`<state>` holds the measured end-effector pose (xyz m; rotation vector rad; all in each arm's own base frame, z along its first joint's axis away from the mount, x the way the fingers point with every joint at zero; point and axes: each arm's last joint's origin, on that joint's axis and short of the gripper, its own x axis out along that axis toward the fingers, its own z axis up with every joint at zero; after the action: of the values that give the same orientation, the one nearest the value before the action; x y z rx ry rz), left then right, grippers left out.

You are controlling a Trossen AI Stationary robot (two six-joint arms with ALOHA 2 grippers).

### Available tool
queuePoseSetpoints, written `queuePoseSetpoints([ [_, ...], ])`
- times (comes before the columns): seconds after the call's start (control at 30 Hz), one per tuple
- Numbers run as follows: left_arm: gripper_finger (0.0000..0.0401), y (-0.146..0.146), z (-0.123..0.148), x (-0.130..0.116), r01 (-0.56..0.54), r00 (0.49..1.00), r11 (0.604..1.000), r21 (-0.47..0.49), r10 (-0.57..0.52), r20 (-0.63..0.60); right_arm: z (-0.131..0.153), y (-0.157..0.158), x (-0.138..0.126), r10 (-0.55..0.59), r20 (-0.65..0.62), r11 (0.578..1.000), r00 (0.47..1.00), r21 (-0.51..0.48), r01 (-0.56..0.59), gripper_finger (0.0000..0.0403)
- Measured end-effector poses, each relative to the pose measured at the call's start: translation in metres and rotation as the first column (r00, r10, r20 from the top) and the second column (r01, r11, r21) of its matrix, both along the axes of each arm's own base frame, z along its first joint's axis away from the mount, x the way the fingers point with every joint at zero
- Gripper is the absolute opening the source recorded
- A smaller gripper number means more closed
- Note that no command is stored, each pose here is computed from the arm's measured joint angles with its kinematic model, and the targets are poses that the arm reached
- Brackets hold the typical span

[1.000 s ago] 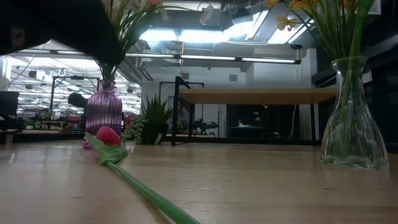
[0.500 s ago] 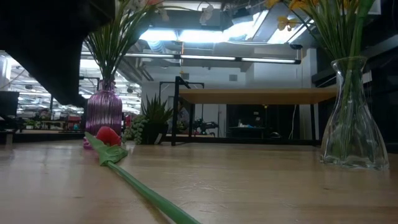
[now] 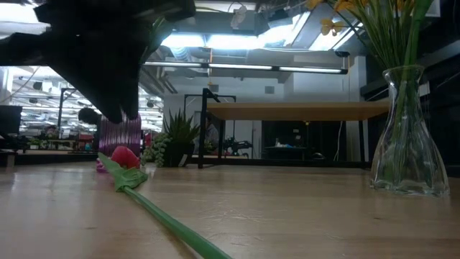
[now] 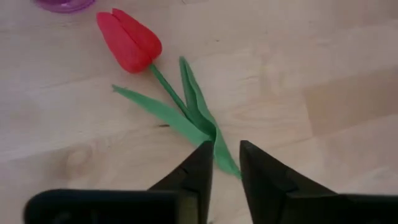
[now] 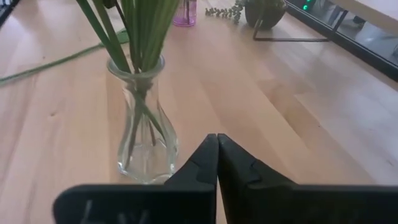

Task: Pick and place flowers into a vace then onto a shelf
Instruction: Put the red flower into the violet vase

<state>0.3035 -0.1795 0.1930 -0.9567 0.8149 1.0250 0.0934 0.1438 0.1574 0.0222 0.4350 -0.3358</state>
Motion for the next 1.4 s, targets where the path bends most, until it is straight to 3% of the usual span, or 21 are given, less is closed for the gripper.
queuePoseSetpoints([
  [0.23,0.0132,0.001,-0.001,0.001,-0.076,0.997,0.997,-0.024,0.077,0.024,-0.009,-0.007,-0.003,0.000,-0.017,0.999,1.000,-0.037,-0.001,0.0006],
  [0.47,0.0167,-0.002,-0.019,0.005,-0.158,0.987,0.987,-0.035,0.159,0.018,-0.016,-0.013,-0.006,-0.001,-0.027,0.998,1.000,-0.060,-0.001,0.0006],
  [1.0,0.0171,-0.005,-0.053,0.010,-0.263,0.965,0.965,-0.003,0.263,-0.013,-0.019,-0.015,-0.007,-0.002,-0.028,0.998,1.000,-0.064,0.000,0.0010],
  [1.4,0.0169,-0.007,-0.059,0.012,-0.256,0.965,0.966,-0.044,0.253,-0.069,-0.019,-0.015,-0.007,-0.002,-0.022,0.998,1.000,-0.069,0.000,0.0011],
])
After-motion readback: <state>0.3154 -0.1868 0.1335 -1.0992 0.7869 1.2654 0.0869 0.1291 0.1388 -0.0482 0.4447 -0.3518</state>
